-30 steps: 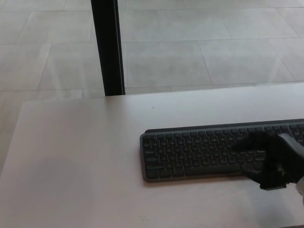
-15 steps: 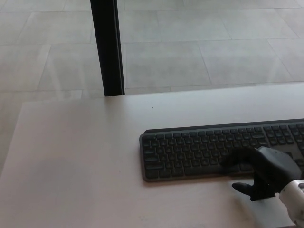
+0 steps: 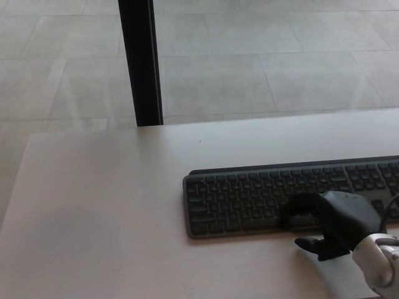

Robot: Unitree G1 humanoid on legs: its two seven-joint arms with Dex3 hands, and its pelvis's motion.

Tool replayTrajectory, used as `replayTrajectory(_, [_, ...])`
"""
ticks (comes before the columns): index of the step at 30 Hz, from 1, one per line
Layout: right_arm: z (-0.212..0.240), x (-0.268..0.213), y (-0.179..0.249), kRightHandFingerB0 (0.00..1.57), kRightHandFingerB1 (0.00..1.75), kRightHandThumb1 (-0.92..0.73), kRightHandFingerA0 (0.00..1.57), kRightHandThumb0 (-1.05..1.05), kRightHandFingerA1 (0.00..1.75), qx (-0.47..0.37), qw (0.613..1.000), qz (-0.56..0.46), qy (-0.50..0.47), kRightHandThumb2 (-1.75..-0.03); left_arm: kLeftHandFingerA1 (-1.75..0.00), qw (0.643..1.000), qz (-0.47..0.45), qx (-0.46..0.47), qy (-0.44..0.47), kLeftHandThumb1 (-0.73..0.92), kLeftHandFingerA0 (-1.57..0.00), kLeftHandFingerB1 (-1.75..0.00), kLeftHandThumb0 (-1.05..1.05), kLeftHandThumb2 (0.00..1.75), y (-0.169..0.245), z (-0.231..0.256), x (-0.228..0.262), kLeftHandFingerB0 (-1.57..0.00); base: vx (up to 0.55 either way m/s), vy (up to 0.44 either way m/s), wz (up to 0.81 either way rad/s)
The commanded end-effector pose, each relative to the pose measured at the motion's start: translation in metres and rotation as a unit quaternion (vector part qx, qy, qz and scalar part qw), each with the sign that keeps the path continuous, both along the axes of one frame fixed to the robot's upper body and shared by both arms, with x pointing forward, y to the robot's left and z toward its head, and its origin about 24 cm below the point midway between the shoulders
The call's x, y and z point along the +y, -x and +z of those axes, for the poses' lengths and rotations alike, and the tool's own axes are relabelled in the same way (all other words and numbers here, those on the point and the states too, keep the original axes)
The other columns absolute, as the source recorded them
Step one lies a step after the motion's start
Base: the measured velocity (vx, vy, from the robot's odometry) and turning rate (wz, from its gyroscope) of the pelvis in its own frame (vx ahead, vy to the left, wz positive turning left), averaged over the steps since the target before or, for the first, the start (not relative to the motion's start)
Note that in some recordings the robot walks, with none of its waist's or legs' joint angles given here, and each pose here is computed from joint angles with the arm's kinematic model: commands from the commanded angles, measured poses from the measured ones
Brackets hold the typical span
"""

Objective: The robot uses its right fingers to click on the space key of the black keyboard placed on the center of the white desk.

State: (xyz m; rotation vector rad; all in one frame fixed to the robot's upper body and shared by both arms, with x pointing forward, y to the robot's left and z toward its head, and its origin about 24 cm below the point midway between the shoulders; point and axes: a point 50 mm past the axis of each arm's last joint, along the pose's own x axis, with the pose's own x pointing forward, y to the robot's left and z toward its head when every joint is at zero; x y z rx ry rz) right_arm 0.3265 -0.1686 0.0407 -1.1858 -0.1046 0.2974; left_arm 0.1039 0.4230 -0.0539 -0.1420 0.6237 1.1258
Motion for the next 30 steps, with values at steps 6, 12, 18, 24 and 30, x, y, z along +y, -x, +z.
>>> replayTrajectory(6, [-0.014,0.006,0.011,0.70,0.47,-0.57,0.81,-0.31,1.41,0.000,0.998,0.041,0.050,-0.62,-0.87,1.000,0.005,-0.012,-0.022,0.52,-0.79,-0.59,-0.41,0.55,-0.002,0.009,0.007,-0.82,0.00,0.000,0.00])
replayTrajectory(12, [-0.017,0.002,0.011,0.70,0.49,-0.57,0.80,-0.31,1.56,-0.001,0.997,0.041,0.066,-0.62,-0.89,1.000,0.012,-0.016,-0.020,0.51,-0.83,-0.59,-0.42,0.55,-0.004,0.009,0.007,-0.84,0.00,0.000,0.00])
replayTrajectory(18, [-0.019,-0.001,0.010,0.68,0.47,-0.59,0.76,-0.33,1.56,0.010,0.996,0.039,0.082,-0.62,-0.90,1.000,0.004,-0.013,-0.028,0.52,-0.82,-0.58,-0.41,0.55,-0.006,0.010,0.007,-0.82,0.00,0.000,0.00])
replayTrajectory(24, [-0.025,-0.004,0.013,0.68,0.47,-0.59,0.78,-0.33,1.54,0.015,0.993,0.042,0.106,-0.62,-0.87,0.999,0.001,-0.023,-0.025,0.52,-0.80,-0.60,-0.40,0.55,-0.009,0.011,0.007,-0.83,0.00,0.000,0.00])
replayTrajectory(30, [-0.035,-0.005,0.018,0.68,0.46,-0.60,0.77,-0.32,1.50,0.027,0.991,0.043,0.121,-0.62,-0.90,0.999,-0.009,-0.019,-0.031,0.53,-0.78,-0.60,-0.43,0.55,-0.012,0.013,0.008,-0.83,0.00,0.000,0.00])
